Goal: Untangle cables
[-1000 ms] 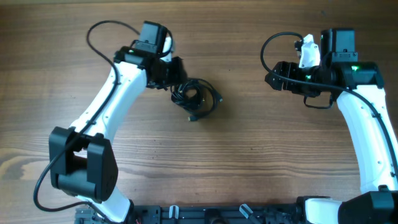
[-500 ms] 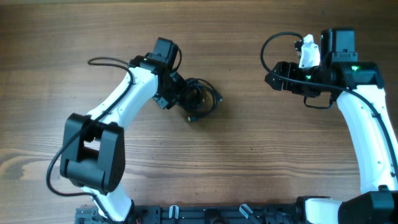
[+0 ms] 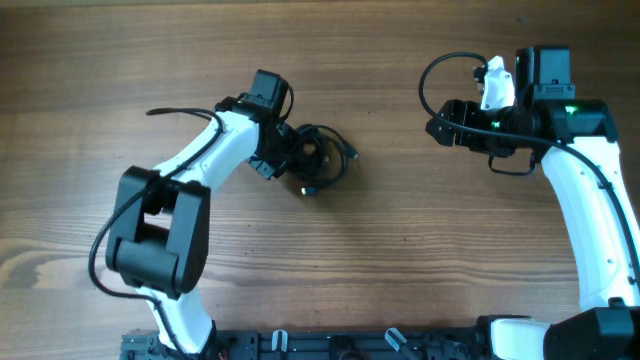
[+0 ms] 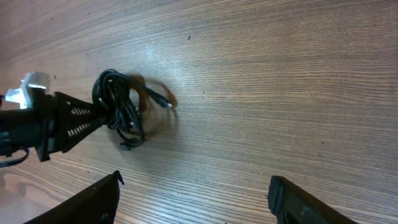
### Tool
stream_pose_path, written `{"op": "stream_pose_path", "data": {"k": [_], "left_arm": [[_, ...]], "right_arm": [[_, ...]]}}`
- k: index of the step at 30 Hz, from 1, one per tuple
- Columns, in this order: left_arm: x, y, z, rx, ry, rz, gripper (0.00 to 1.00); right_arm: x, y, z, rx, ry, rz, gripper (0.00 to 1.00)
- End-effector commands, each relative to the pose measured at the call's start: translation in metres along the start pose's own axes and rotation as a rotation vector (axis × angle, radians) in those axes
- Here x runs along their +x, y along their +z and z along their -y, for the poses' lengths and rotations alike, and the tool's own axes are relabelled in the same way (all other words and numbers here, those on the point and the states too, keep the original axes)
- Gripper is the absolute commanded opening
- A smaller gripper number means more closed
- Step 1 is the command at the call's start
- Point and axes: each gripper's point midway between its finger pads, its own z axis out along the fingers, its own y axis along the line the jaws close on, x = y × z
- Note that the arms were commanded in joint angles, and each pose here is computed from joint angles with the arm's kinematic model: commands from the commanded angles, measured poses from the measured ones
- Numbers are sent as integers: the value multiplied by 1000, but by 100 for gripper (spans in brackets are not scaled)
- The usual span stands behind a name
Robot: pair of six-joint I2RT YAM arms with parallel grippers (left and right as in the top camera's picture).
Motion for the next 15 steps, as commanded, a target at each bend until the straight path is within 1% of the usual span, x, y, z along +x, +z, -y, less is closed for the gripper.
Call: {"op": "stream_pose_path", "data": {"k": [1, 6, 11, 15], "left_arm": [[0, 16, -13, -51, -25, -6, 33], [-2, 16, -9, -33, -21, 2, 29], [2, 16, -12, -48, -12, -6, 28], [5, 17, -13, -56, -6, -10, 29]], "right_arm": [[5, 6, 0, -17, -7, -28, 79], [5, 6, 0, -17, -7, -28, 79], [5, 6, 0, -17, -6, -28, 79], [5, 6, 0, -17, -6, -27, 79]]}}
